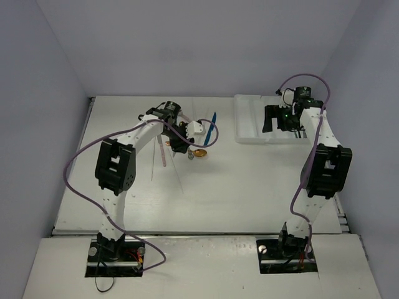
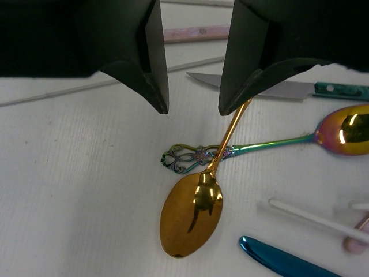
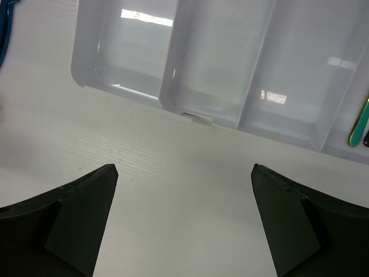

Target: Sort the eating utensils into containers

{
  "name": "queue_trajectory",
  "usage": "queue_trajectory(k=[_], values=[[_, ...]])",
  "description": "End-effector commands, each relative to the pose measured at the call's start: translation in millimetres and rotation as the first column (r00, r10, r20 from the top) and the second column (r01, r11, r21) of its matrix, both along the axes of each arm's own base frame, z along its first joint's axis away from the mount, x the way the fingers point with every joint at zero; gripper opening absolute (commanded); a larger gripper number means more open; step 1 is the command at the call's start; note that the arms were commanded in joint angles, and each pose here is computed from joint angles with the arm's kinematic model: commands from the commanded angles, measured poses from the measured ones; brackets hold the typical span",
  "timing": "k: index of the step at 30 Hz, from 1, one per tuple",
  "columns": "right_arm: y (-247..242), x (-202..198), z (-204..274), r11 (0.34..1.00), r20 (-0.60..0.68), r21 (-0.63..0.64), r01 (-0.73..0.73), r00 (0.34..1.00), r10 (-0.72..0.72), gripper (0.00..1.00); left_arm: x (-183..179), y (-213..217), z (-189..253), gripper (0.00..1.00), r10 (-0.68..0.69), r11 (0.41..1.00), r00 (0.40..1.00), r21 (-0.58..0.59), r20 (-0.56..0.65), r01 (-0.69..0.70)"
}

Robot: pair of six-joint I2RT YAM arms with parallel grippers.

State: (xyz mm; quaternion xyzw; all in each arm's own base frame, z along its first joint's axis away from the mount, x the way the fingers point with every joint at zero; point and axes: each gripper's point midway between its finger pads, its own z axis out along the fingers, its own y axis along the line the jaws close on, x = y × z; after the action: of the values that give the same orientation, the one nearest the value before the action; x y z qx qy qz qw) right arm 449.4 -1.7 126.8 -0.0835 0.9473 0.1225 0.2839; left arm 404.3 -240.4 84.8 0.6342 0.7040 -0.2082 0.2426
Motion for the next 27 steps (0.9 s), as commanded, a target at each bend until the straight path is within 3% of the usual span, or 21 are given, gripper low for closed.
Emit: queue_trajectory(k=[1,22,26,27], values=[[8.8,-2.4,35.6,0.999,0.09,0.034,-0.024,0.996,0.021,1.0,10.5,-12.0,21.4,0.35,-0.171,0.981,0.979,-0.075,0.113,0.18],[18.8,-7.6,59.3,0.995,0.137,0.064,-0.078,0.988,0.068,0.99,39.4,-6.1,-22.9,0.34,-0.191,0.982,0.977,0.014,0.095,0.191],[19.3,-7.1,63.6,0.994,0.145,0.065,-0.083,0.987,0.073,0.99,43.0,-0.4,-31.8,0.29,-0.198,0.979,0.976,0.057,0.086,0.193],[19.3,-7.6,65.4,0.994,0.149,0.062,-0.085,0.986,0.075,0.99,41.7,2.4,-34.9,0.24,-0.204,0.978,0.975,0.072,0.083,0.198]])
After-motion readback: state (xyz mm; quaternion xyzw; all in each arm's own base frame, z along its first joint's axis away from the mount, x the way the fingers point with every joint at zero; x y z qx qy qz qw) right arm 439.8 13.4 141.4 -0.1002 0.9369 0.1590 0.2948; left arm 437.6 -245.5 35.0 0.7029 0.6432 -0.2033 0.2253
